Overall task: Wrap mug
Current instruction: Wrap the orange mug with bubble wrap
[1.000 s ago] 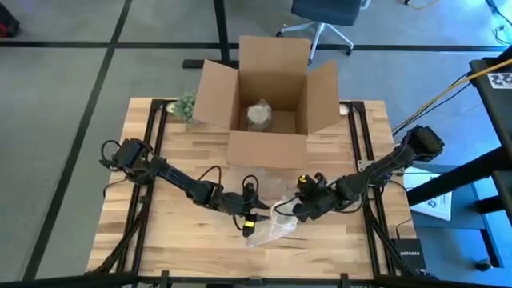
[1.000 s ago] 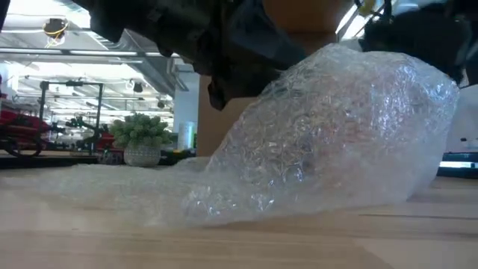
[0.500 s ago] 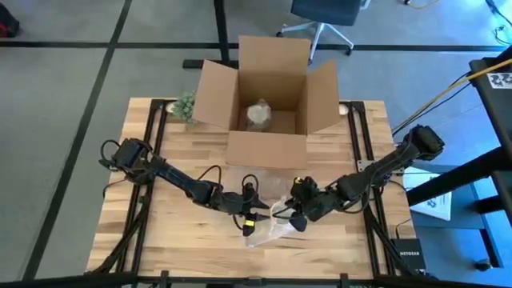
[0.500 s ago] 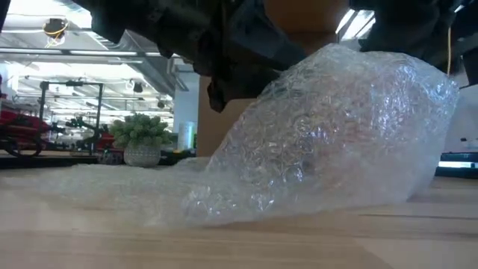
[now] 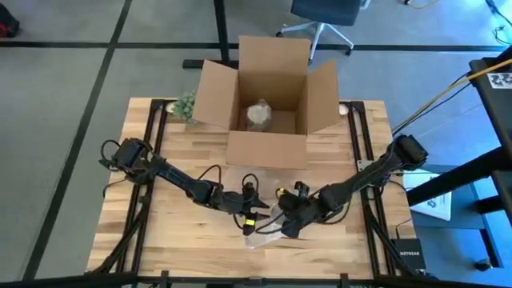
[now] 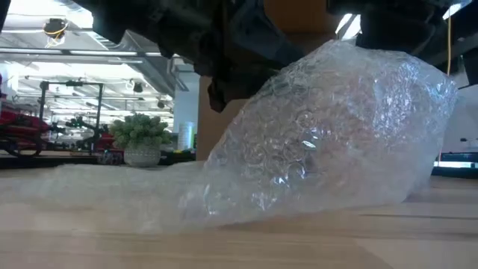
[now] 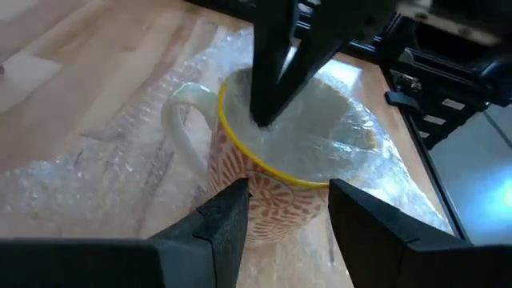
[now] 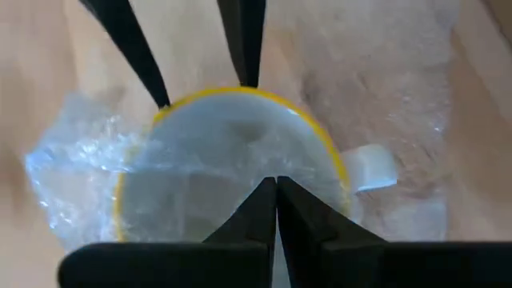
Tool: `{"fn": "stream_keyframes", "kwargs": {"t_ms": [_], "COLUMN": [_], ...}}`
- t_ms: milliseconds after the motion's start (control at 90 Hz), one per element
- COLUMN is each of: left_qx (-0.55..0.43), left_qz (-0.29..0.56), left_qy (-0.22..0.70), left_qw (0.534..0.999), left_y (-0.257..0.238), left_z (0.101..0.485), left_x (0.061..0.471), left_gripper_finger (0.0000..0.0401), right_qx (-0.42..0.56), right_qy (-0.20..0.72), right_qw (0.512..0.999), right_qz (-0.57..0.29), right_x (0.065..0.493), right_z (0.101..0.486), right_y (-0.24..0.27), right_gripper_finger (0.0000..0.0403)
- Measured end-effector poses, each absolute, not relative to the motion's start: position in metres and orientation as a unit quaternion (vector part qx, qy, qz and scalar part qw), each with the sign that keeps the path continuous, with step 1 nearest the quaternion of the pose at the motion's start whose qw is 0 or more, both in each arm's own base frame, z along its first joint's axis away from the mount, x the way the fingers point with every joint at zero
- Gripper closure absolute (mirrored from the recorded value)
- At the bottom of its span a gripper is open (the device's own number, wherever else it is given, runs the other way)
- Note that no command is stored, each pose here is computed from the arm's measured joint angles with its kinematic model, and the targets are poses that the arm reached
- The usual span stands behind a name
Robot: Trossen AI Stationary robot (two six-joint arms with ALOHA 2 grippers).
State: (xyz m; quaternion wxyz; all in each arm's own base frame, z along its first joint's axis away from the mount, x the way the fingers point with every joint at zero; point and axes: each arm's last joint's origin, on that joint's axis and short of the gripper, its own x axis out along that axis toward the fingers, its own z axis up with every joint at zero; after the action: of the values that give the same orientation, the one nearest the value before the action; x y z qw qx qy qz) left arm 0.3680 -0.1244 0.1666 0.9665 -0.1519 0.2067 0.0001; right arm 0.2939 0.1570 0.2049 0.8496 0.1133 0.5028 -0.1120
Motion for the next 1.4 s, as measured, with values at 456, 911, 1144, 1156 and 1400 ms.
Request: {"fn": "stream_keyframes", "kwargs": {"t_ms": [456,911,1144,1156,1400], "left_qx": [-0.147,-0.143,-0.141,-0.141,-0.141], "left_qz": [0.003,0.004,0.002,0.002,0.001], "left_qy": [0.219,0.223,0.228,0.228,0.228], "left_qw": [0.965,0.964,0.963,0.963,0.963], "left_y": [-0.124,-0.124,-0.124,-0.124,-0.124], "left_z": [0.164,0.164,0.163,0.163,0.163], "left_x": [0.367,0.367,0.366,0.366,0.366], "left_gripper_finger": [0.0247,0.0247,0.0247,0.0247,0.0247], "right_qx": [0.083,0.065,0.077,0.078,0.116], "right_qy": [0.608,0.595,0.624,0.625,0.603], "right_qw": [0.786,0.798,0.768,0.766,0.780], "right_qz": [-0.080,-0.070,-0.123,-0.125,-0.121], "right_x": [0.344,0.356,0.346,0.345,0.340], "right_z": [0.171,0.245,0.232,0.230,0.178], "right_y": [0.173,0.179,0.173,0.173,0.171], "right_gripper_finger": [0.0403,0.0403,0.0403,0.0403,0.0403]}}
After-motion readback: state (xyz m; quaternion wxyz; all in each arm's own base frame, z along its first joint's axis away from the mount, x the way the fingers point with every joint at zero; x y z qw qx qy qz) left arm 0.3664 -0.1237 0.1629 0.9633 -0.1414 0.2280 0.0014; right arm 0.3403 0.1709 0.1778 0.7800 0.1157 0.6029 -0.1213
